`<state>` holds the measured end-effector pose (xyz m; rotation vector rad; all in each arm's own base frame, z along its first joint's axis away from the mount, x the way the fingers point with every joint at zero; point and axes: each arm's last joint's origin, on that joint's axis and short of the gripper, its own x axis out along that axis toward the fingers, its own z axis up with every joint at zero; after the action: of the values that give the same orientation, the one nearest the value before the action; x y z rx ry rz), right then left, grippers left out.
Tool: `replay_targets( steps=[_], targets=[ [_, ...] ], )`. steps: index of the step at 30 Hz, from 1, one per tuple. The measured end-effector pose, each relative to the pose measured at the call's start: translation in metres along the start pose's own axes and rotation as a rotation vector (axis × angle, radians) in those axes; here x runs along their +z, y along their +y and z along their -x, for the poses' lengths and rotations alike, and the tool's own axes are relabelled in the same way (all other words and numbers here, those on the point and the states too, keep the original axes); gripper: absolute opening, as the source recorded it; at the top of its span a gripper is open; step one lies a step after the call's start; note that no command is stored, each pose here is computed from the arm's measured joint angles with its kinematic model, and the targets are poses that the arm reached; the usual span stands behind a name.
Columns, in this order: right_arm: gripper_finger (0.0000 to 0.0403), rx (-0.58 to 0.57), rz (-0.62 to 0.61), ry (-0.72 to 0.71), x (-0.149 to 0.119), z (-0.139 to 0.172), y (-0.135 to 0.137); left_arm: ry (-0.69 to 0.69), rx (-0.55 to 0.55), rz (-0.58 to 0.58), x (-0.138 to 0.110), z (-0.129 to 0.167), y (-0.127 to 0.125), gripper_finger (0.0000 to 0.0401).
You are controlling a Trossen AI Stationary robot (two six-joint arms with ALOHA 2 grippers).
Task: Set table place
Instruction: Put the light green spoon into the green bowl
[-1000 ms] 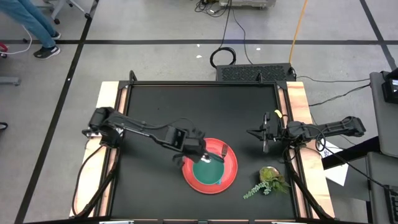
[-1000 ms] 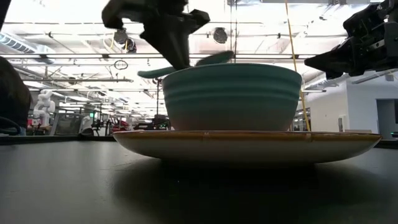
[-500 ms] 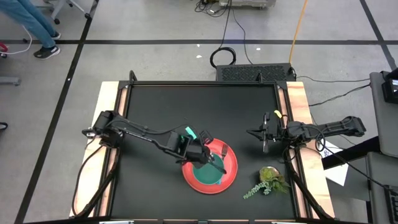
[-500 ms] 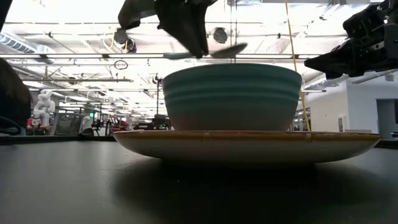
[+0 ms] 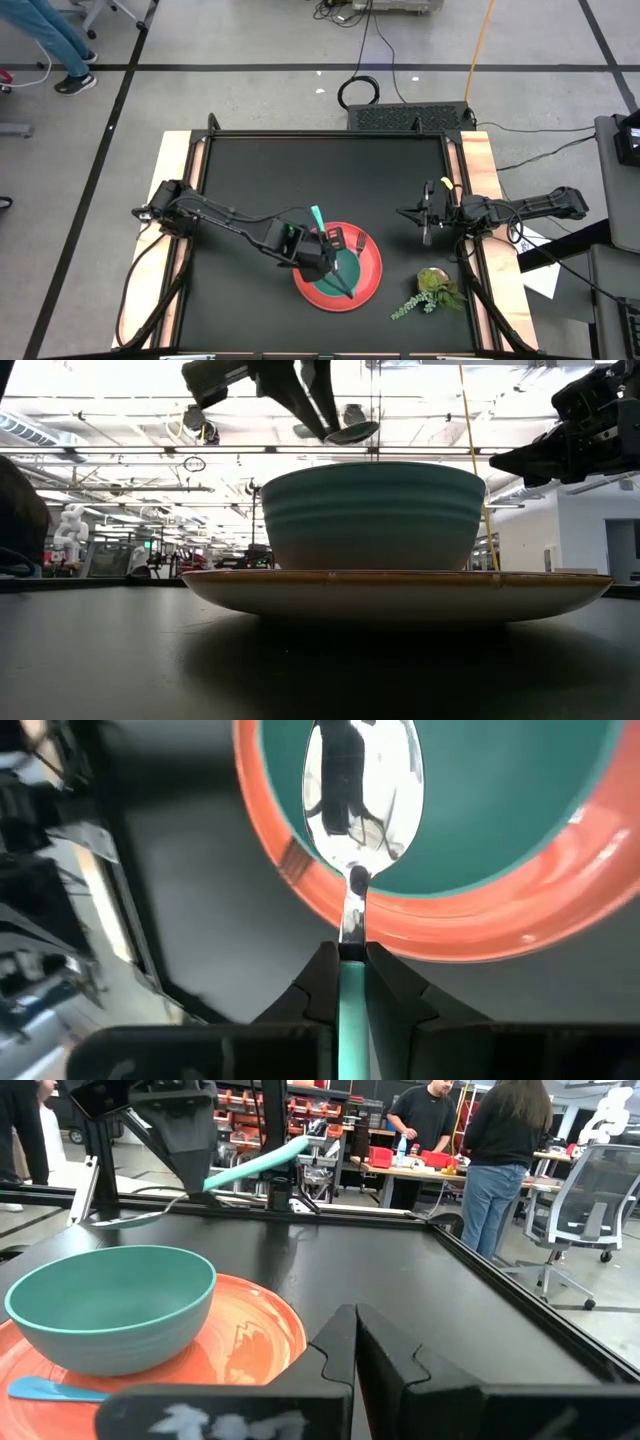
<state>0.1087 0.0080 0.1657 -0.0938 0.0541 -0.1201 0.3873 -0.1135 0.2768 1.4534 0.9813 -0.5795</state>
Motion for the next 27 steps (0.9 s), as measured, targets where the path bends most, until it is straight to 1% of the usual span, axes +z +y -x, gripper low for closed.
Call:
replay_targets(
  steps=[3, 5, 7, 9, 11, 15, 18, 22, 27],
  targets=[
    [0.0000, 0.000, 0.000, 0.000, 0.000, 0.000, 0.000, -0.006, 0.029, -0.035, 0.002, 0.000, 0.002, 0.0028],
    [0.0000, 0.000, 0.000, 0.000, 0.000, 0.000, 0.000, 0.014, 0.049, -0.065, 0.004, -0.002, 0.004, 0.0028],
    [0.0000, 0.000, 0.000, 0.000, 0.000, 0.000, 0.000, 0.081, 0.086, -0.089, 0.007, -0.010, 0.005, 0.0028],
    [0.0000, 0.000, 0.001, 0.000, 0.000, 0.000, 0.000, 0.163, 0.083, -0.141, 0.011, -0.022, 0.003, 0.0028],
    [0.0000, 0.000, 0.002, 0.002, 0.000, 0.000, 0.000, 0.213, 0.071, -0.191, 0.012, -0.032, 0.001, 0.0028],
    [0.0000, 0.000, 0.004, 0.012, -0.001, -0.001, 0.000, 0.262, 0.067, -0.197, 0.010, -0.042, 0.001, 0.0028],
    [0.0000, -0.001, 0.006, 0.014, -0.001, -0.001, 0.000, 0.272, 0.069, -0.194, 0.009, -0.043, 0.002, 0.0028],
    [0.0000, -0.002, 0.010, 0.013, -0.001, -0.001, 0.000, 0.260, 0.073, -0.209, 0.013, -0.042, 0.001, 0.0028],
    [0.0000, -0.002, 0.010, 0.013, -0.001, -0.001, 0.000, 0.209, 0.073, -0.225, 0.023, -0.038, -0.002, 0.0028]
  ],
)
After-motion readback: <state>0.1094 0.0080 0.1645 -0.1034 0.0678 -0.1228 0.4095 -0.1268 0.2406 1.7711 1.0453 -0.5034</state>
